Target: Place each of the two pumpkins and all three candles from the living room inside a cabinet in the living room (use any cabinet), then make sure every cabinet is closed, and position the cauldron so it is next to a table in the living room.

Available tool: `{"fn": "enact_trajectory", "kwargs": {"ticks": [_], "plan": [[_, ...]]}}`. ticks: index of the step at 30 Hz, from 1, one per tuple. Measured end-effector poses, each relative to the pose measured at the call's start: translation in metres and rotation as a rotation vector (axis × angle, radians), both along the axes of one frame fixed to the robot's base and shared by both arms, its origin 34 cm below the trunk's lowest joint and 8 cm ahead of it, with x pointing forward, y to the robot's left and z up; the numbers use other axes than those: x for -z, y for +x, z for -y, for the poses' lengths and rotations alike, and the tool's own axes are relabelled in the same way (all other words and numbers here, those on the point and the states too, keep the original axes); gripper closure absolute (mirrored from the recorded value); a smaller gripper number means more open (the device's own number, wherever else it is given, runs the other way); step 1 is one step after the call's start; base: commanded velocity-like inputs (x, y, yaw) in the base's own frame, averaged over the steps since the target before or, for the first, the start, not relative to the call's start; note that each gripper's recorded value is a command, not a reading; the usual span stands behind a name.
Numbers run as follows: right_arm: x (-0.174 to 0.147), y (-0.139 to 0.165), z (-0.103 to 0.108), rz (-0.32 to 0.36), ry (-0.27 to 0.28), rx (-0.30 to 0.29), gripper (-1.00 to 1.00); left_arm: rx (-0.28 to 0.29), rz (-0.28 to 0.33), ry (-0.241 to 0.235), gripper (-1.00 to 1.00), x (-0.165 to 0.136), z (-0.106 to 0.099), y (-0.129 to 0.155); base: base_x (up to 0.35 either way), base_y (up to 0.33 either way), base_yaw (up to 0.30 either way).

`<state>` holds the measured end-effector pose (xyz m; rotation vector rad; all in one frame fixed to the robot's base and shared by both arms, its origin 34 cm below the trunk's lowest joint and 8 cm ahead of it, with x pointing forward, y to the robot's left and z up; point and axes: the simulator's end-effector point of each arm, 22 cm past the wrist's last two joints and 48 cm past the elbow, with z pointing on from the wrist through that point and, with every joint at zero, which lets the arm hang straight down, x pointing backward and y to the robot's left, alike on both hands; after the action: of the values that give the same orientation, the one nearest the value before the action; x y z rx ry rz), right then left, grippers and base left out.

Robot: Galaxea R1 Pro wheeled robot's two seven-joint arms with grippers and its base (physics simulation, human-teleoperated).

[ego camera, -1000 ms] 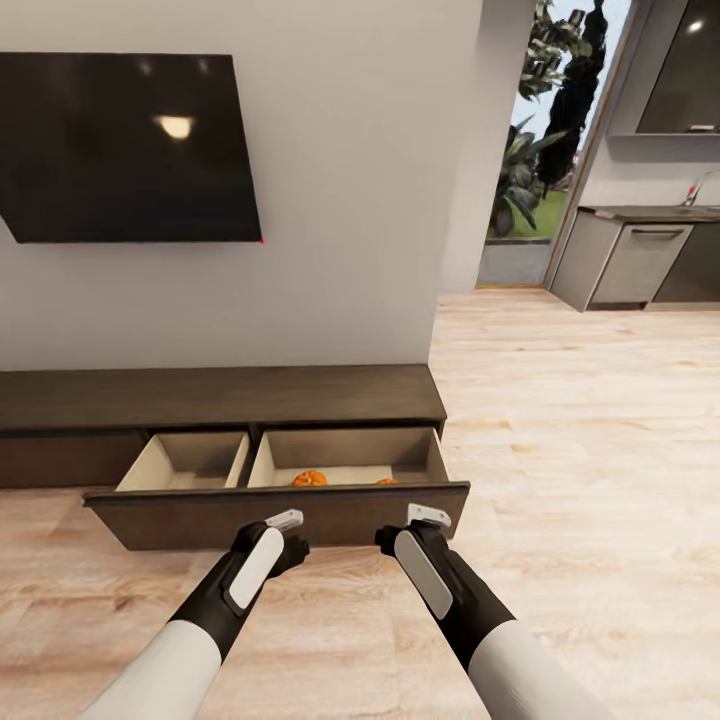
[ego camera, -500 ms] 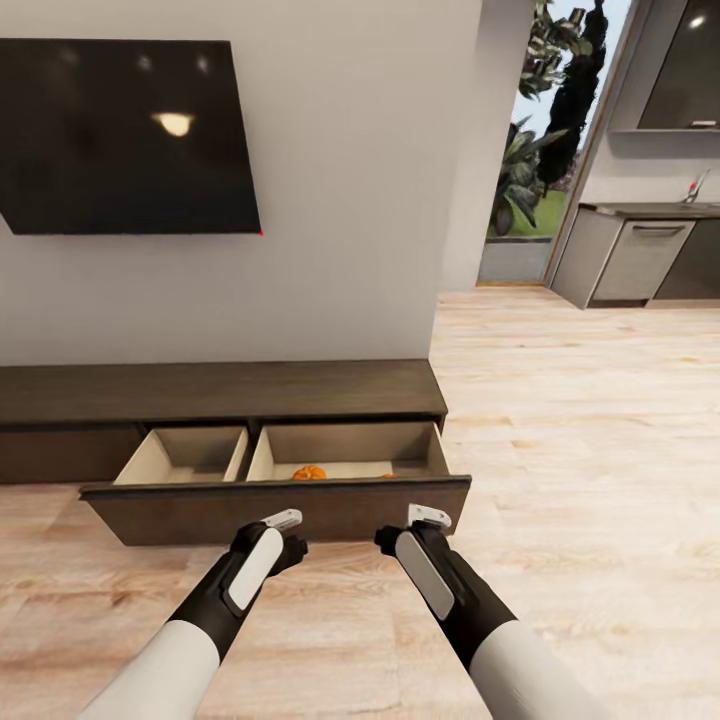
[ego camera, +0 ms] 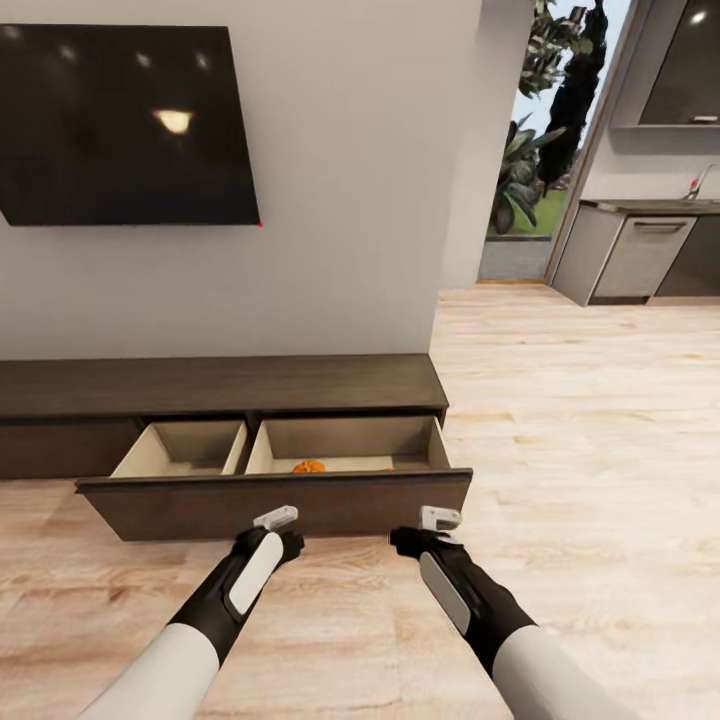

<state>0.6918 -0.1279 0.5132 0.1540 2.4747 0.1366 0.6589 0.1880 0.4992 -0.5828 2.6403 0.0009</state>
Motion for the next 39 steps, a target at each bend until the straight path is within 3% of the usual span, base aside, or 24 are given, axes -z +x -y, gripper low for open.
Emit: {"fn": "enact_trajectory", "kwargs": {"ticks": [4,9,19,24,32,39], "plan": [[0.006,0.005,0.007,0.043,0.006,0.013,-1.0,0.025,0.045,0.067,-1.0,0.004,-0.006,0.005,0.0,0.0,0.0],[0.027,-0.001,0.017,0.052,-0.007,0.038,-1.0,-0.018,0.109,0.15,-1.0,0.027,-0.025,0.001,0.0,0.0,0.0],[0.059,-0.011,0.024,0.047,-0.023,0.053,-1.0,0.022,0.176,0.15,-1.0,0.052,-0.015,0.002,0.0,0.0,0.0],[0.068,-0.01,0.028,0.08,-0.027,0.067,-1.0,0.028,0.182,0.151,-1.0,0.062,-0.012,0.001,0.0,0.0,0.0],[0.09,-0.016,0.031,0.079,-0.036,0.072,-1.0,0.028,0.216,0.204,-1.0,0.082,-0.023,-0.003,0.0,0.0,0.0],[0.103,-0.017,0.032,0.111,-0.042,0.078,-1.0,0.019,0.24,0.213,-1.0,0.097,-0.024,-0.006,0.0,0.0,0.0]]}}
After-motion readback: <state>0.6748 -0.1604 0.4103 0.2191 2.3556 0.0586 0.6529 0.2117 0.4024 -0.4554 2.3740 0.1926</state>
